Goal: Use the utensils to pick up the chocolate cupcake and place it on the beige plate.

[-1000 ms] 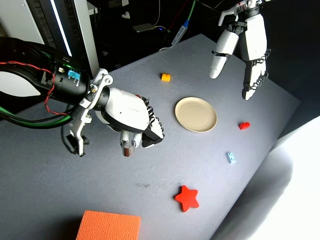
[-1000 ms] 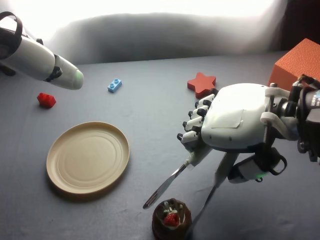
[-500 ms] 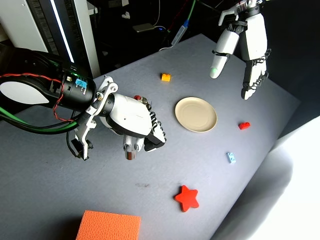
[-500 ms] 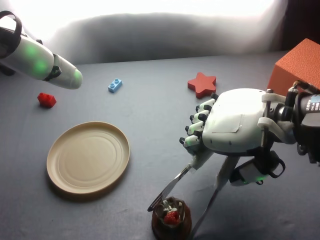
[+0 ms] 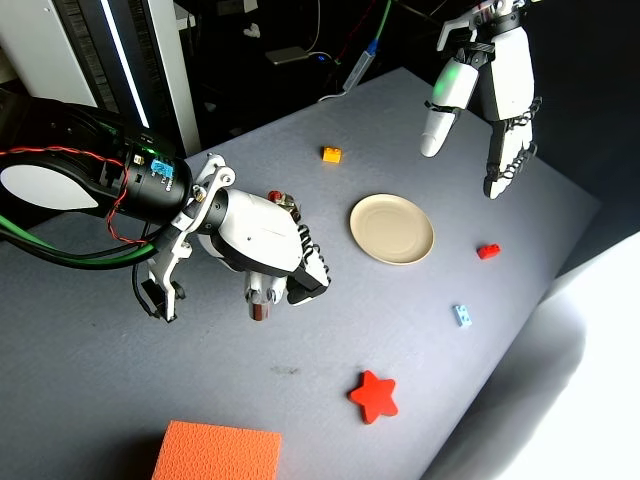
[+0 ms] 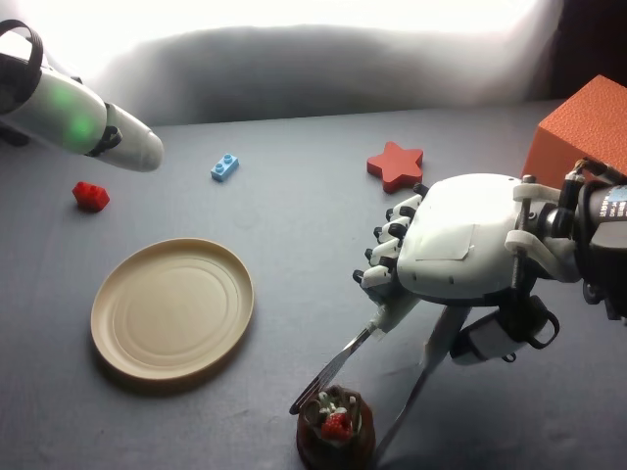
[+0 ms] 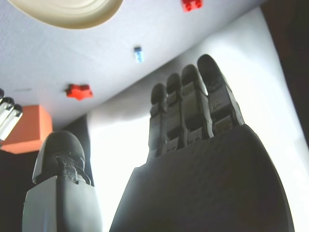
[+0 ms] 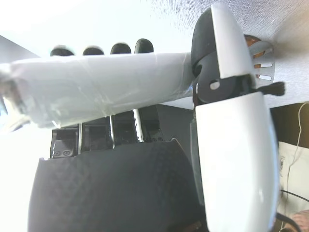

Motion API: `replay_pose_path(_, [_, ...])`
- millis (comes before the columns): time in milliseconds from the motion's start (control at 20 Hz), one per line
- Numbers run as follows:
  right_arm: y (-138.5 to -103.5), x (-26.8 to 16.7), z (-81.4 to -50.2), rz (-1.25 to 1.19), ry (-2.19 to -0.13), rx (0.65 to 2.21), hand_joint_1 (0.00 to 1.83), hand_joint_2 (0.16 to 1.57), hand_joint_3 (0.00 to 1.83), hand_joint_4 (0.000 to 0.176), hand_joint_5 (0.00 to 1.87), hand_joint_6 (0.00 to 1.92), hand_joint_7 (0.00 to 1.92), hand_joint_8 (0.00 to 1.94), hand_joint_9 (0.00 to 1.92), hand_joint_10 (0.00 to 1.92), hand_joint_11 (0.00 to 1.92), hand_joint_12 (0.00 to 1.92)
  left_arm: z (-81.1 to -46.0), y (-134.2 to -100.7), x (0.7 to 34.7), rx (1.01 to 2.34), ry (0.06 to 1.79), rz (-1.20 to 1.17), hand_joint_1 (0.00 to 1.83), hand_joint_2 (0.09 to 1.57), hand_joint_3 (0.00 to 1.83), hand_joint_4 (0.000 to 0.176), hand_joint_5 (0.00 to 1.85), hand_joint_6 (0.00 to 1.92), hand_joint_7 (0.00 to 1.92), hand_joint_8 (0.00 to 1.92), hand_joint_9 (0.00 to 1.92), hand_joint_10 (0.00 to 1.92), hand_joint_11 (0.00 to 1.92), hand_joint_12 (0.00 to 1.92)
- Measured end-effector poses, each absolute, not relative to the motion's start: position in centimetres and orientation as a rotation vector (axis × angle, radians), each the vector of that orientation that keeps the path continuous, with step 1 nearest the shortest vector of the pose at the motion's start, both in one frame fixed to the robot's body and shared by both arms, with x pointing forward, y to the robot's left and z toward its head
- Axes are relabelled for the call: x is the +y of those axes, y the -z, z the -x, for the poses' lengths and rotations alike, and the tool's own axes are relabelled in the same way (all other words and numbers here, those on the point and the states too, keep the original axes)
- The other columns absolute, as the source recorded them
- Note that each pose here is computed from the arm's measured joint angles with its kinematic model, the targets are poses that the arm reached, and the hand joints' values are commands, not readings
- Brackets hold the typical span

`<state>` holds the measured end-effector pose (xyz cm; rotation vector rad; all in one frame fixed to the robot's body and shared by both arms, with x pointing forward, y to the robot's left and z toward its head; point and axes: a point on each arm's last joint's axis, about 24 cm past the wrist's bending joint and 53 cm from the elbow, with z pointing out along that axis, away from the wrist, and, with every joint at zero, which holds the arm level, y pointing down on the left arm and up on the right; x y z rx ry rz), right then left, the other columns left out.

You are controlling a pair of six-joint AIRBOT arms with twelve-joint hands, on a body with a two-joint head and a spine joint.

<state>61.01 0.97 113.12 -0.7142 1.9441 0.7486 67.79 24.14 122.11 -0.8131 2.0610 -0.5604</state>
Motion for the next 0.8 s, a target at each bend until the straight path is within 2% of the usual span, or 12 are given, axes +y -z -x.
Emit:
replay_pose_path(50, [-113.1, 1.0, -61.0, 0.714, -0.748, 1.944, 1.13, 1.3, 0.01, 0.0, 0.67, 1.3, 0.58, 1.7, 0.43, 1.66, 0.49, 1.76, -67.8, -122.1, 24.1, 2.061, 0.561, 0.813, 0.34, 1.04, 0.0, 0.0, 0.3, 0.01, 0.23, 0.01, 0.19, 0.01, 0.0, 0.56])
replay_pose_path(150, [-113.2, 1.0, -61.0, 0.709, -0.753, 1.944, 1.18, 1.29, 0.0, 0.0, 0.73, 1.19, 0.62, 1.75, 0.5, 1.66, 0.58, 1.73, -67.8, -122.1, 24.1, 2.061, 0.56, 0.813, 0.33, 1.06, 0.0, 0.0, 0.21, 0.0, 0.17, 0.0, 0.14, 0.0, 0.0, 0.45])
replay_pose_path(250, [-113.2, 1.0, -61.0, 0.71, -0.753, 1.943, 1.15, 1.32, 0.01, 0.0, 0.59, 1.38, 0.66, 1.74, 0.57, 1.66, 0.68, 1.66, -67.8, -122.1, 24.2, 2.062, 0.559, 0.814, 0.33, 1.06, 0.0, 0.0, 0.22, 0.0, 0.18, 0.0, 0.17, 0.01, 0.0, 0.53])
replay_pose_path(350, [-113.2, 1.0, -61.0, 0.709, -0.753, 1.943, 1.14, 1.33, 0.0, 0.0, 0.57, 1.42, 0.65, 1.76, 0.57, 1.72, 0.72, 1.69, -67.7, -122.0, 24.2, 2.063, 0.556, 0.816, 0.34, 1.05, 0.0, 0.0, 0.27, 0.01, 0.2, 0.01, 0.18, 0.01, 0.0, 0.56])
replay_pose_path(450, [-113.2, 1.0, -61.1, 0.699, -0.759, 1.949, 1.18, 1.3, 0.0, 0.0, 0.63, 1.32, 0.69, 1.71, 0.62, 1.74, 0.77, 1.64, -67.7, -122.0, 24.3, 2.065, 0.553, 0.817, 0.33, 1.05, 0.0, 0.0, 0.25, 0.0, 0.21, 0.01, 0.17, 0.01, 0.0, 0.54])
replay_pose_path(600, [-113.8, 0.8, -61.4, 0.65, -0.778, 1.979, 1.18, 1.29, 0.0, 0.0, 0.65, 1.29, 0.72, 1.66, 0.65, 1.67, 0.79, 1.59, -67.7, -122.0, 24.3, 2.065, 0.552, 0.82, 0.31, 1.06, 0.0, 0.0, 0.2, 0.0, 0.18, 0.0, 0.15, 0.0, 0.0, 0.48])
replay_pose_path(800, [-115.9, 0.8, -62.9, 0.565, -0.812, 1.984, 1.19, 1.27, 0.0, 0.0, 0.72, 1.2, 0.7, 1.69, 0.61, 1.71, 0.76, 1.61, -67.7, -122.0, 24.2, 2.066, 0.552, 0.818, 0.31, 1.06, 0.0, 0.0, 0.21, 0.0, 0.18, 0.0, 0.14, 0.0, 0.0, 0.47])
